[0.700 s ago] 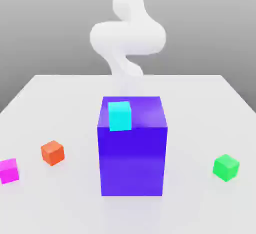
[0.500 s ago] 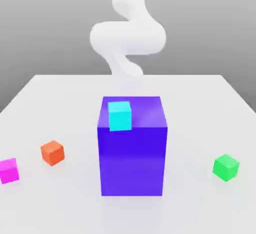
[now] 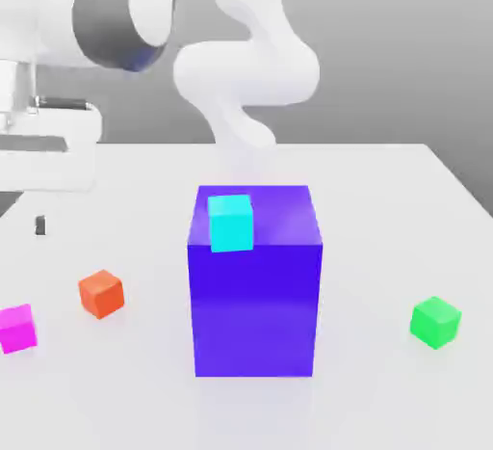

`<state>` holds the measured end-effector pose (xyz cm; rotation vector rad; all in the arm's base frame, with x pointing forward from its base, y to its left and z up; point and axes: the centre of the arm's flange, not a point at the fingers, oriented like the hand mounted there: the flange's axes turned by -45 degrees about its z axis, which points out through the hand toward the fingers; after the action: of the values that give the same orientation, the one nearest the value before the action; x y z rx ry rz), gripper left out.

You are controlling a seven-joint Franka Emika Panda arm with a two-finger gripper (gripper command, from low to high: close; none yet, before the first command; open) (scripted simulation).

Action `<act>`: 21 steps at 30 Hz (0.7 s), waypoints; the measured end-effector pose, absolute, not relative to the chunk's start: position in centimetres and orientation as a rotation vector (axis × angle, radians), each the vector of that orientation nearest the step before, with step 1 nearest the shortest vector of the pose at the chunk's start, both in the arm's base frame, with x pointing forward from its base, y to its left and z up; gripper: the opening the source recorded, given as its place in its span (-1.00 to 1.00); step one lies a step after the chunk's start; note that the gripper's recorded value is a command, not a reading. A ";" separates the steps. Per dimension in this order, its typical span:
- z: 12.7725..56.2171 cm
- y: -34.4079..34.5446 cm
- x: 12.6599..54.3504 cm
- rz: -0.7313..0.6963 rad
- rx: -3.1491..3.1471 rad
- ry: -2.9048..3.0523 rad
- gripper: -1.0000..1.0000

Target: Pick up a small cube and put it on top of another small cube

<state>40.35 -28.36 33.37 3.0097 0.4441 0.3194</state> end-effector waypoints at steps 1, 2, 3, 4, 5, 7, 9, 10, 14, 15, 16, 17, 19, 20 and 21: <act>31.7 -29.4 39.4 0.283 3.016 0.461 0.00; 30.1 -30.4 38.5 0.247 3.023 0.479 0.00; 28.5 -31.2 37.5 0.212 3.030 0.501 0.00; 26.9 -31.8 36.6 0.177 3.036 0.527 0.00; 25.3 -32.4 35.6 0.141 3.043 0.555 0.00; 22.2 -33.7 33.2 0.071 3.057 0.604 0.00; 19.4 -34.6 31.3 0.017 3.068 0.639 0.00; 18.2 -34.8 31.0 0.008 3.069 0.646 0.00; 13.3 -34.9 30.6 -0.001 3.071 0.651 -1.00; 13.3 -34.9 30.6 -0.001 3.071 0.651 -1.00; 13.3 -34.9 30.6 -0.001 3.072 0.651 -1.00; 13.3 -34.9 30.6 -0.001 3.072 0.651 -1.00; 13.3 -34.9 30.6 -0.001 3.074 0.651 -1.00; 12.8 -34.8 30.5 -0.001 3.075 0.651 -1.00; 13.1 -34.9 30.5 -0.001 3.074 0.652 -1.00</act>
<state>30.54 -34.85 13.14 3.0741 0.6515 -0.0013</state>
